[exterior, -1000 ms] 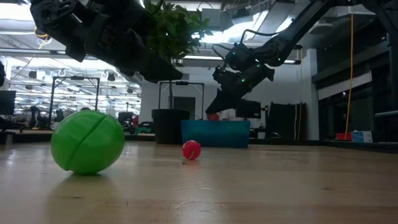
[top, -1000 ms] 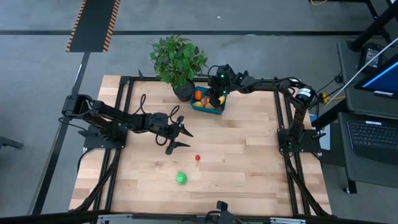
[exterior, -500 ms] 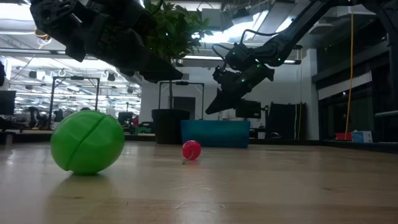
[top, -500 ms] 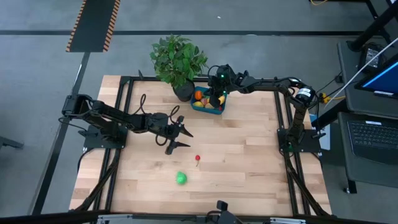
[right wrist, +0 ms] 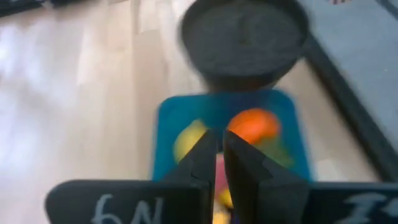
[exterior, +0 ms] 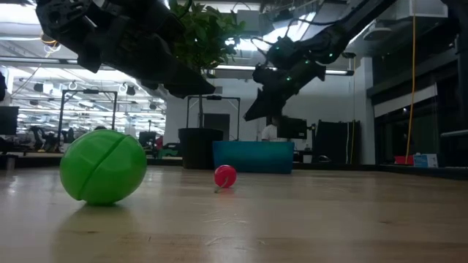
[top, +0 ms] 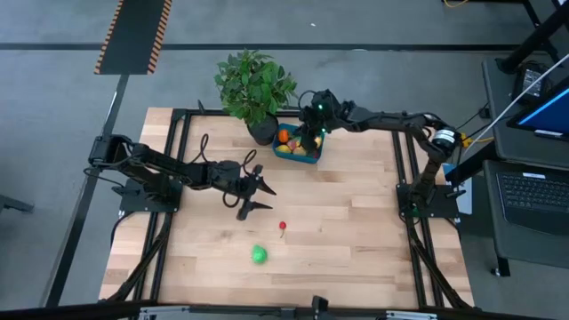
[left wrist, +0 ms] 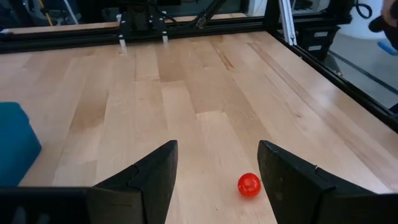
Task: Pick and placing Produce into tupperware
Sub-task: Put the green avocado into the blue container
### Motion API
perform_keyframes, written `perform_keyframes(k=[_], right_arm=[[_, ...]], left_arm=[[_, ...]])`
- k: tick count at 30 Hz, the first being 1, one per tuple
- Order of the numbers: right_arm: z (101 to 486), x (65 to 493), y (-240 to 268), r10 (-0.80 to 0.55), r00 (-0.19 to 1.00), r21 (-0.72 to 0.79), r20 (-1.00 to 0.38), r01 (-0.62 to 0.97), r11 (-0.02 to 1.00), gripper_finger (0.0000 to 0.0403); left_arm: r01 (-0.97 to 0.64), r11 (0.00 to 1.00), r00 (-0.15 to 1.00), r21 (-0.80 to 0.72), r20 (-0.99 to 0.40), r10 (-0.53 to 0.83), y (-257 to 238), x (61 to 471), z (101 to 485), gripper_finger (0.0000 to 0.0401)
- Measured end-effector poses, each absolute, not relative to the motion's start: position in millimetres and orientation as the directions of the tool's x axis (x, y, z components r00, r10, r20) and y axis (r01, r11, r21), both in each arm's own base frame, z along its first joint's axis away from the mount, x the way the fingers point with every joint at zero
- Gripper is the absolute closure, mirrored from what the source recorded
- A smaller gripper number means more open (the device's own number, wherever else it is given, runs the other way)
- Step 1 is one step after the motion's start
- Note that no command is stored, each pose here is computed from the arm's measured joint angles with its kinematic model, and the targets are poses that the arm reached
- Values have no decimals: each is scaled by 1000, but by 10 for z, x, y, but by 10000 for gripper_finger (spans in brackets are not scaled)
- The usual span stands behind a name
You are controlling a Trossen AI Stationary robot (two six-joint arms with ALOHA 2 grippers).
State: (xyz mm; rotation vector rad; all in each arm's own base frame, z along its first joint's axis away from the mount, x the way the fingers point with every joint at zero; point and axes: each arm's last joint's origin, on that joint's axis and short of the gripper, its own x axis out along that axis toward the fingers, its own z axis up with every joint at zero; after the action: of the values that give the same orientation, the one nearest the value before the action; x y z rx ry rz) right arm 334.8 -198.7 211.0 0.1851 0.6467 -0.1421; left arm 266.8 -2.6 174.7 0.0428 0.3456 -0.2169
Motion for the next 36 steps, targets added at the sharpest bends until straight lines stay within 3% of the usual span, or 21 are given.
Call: perform_keyframes(k=[4,15,30,36], right_arm=[[2006,3208,-1786,-58,795,142,-604,179,974,369],[2020,2541,-1251,-110,948,110,-297,149,983,369],[2106,2036,-605,24,999,-15,-40,-24,1000,369],[1976,1924,-418,95,995,10,-34,-94,995,369]], left_arm=[[163,986,928,17,-343,-147,6,2670,1748,187],[128,992,946,18,-303,-116,6,2685,1788,187],[80,997,967,14,-242,-74,8,2677,1885,187],[79,997,979,14,-189,-75,2,2513,1946,187]])
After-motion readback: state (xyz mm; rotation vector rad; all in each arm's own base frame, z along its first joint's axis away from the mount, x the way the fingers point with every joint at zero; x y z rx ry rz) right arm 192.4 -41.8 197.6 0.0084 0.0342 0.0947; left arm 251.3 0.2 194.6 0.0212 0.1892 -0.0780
